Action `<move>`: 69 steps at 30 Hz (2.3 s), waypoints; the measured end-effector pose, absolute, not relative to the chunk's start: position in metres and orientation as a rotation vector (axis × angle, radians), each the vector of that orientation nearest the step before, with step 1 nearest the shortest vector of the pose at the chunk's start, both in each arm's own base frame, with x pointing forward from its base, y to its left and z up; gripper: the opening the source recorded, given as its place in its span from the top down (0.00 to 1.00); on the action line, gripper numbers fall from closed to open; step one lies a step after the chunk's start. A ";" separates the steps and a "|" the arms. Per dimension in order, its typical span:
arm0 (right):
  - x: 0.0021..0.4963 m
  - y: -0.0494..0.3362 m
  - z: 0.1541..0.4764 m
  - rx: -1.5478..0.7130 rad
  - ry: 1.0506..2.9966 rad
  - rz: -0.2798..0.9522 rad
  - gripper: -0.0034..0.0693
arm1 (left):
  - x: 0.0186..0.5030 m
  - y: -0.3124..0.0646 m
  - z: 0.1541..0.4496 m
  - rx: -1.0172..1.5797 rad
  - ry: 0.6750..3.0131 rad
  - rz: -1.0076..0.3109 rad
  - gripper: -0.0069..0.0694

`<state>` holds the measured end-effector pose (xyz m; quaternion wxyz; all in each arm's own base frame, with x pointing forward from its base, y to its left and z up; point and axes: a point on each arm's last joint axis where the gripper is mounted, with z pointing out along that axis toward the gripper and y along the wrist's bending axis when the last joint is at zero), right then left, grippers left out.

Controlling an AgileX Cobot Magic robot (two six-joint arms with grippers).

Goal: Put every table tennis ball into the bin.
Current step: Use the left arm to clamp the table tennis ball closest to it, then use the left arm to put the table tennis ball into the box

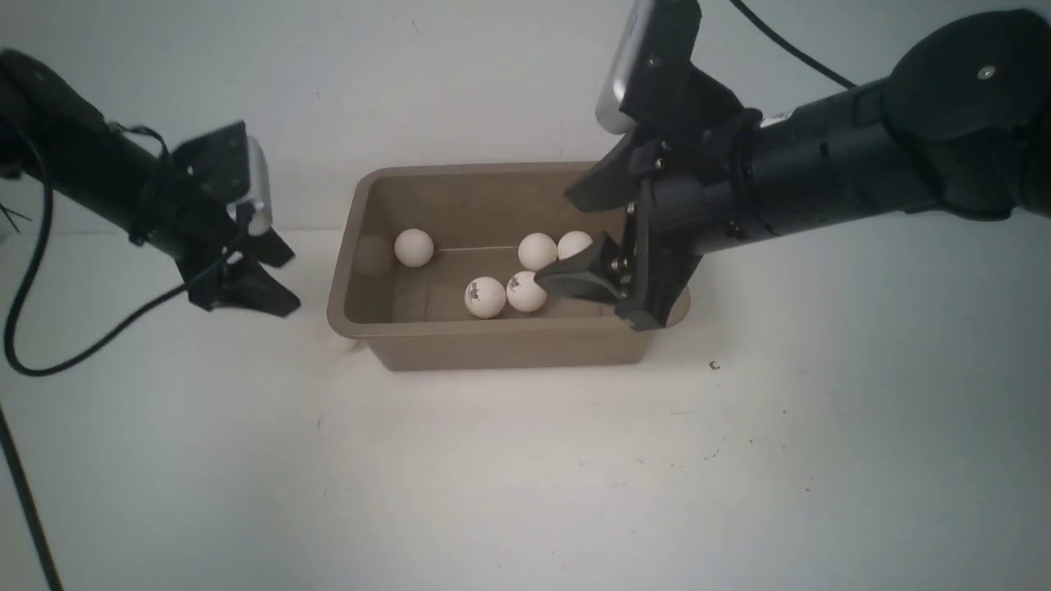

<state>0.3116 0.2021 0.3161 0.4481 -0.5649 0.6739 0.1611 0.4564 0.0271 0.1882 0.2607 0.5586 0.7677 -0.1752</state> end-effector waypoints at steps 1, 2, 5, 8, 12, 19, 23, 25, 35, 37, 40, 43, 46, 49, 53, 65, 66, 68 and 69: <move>0.312 0.202 0.316 -1.399 1.668 0.397 0.19 | 0.458 0.027 0.180 1.510 2.085 -0.497 0.26; 0.312 0.202 0.316 -1.400 1.668 0.396 0.19 | 0.459 0.026 0.173 1.504 2.088 -0.518 0.26; 0.312 0.202 0.316 -1.402 1.668 0.394 0.19 | 0.461 0.025 0.162 1.484 2.087 -0.560 0.26; 0.312 0.202 0.316 -1.399 1.671 0.394 0.19 | 0.463 0.022 0.158 1.464 2.056 -0.588 0.26; 0.312 0.202 0.316 -1.396 1.674 0.396 0.19 | 0.464 0.021 0.156 1.454 2.029 -0.606 0.26; 0.312 0.202 0.316 -1.395 1.677 0.396 0.19 | 0.466 0.018 0.137 1.446 2.050 -0.652 0.26; 0.312 0.202 0.316 -1.393 1.679 0.397 0.19 | 0.467 0.014 0.133 1.435 2.045 -0.674 0.26; 0.312 0.202 0.316 -1.393 1.679 0.397 0.19 | 0.468 0.007 0.134 1.412 2.029 -0.699 0.29; 0.311 0.202 0.315 -1.402 1.683 0.409 0.19 | 0.470 0.004 0.133 1.335 2.212 -0.647 0.49; 0.310 0.202 0.315 -1.405 1.684 0.414 0.19 | 0.470 0.004 0.133 1.341 2.214 -0.642 0.49; 0.310 0.202 0.315 -1.407 1.684 0.416 0.19 | 0.470 0.006 0.136 1.358 2.220 -0.622 0.49; 0.310 0.202 0.315 -1.409 1.685 0.418 0.19 | 0.473 0.012 0.144 1.416 2.249 -0.564 0.49; 0.310 0.202 0.315 -1.409 1.685 0.420 0.19 | 0.483 0.026 0.158 1.403 2.285 -0.467 0.49; 0.310 0.202 0.315 -1.408 1.685 0.421 0.19 | 0.492 0.033 0.179 1.346 2.277 -0.398 0.49; 0.310 0.202 0.315 -1.409 1.685 0.422 0.19 | 0.500 0.033 0.232 1.259 2.161 -0.332 0.49; 0.310 0.202 0.315 -1.407 1.685 0.420 0.19 | 0.505 -0.057 0.240 1.322 1.902 -0.582 0.49; 0.310 0.202 0.315 -1.407 1.685 0.420 0.19 | 0.506 -0.064 0.234 1.337 1.898 -0.596 0.49; 0.310 0.202 0.315 -1.407 1.685 0.420 0.19 | 0.507 -0.076 0.220 1.368 1.898 -0.628 0.49; 0.310 0.202 0.315 -1.407 1.685 0.420 0.19 | 0.508 -0.081 0.212 1.379 1.900 -0.645 0.49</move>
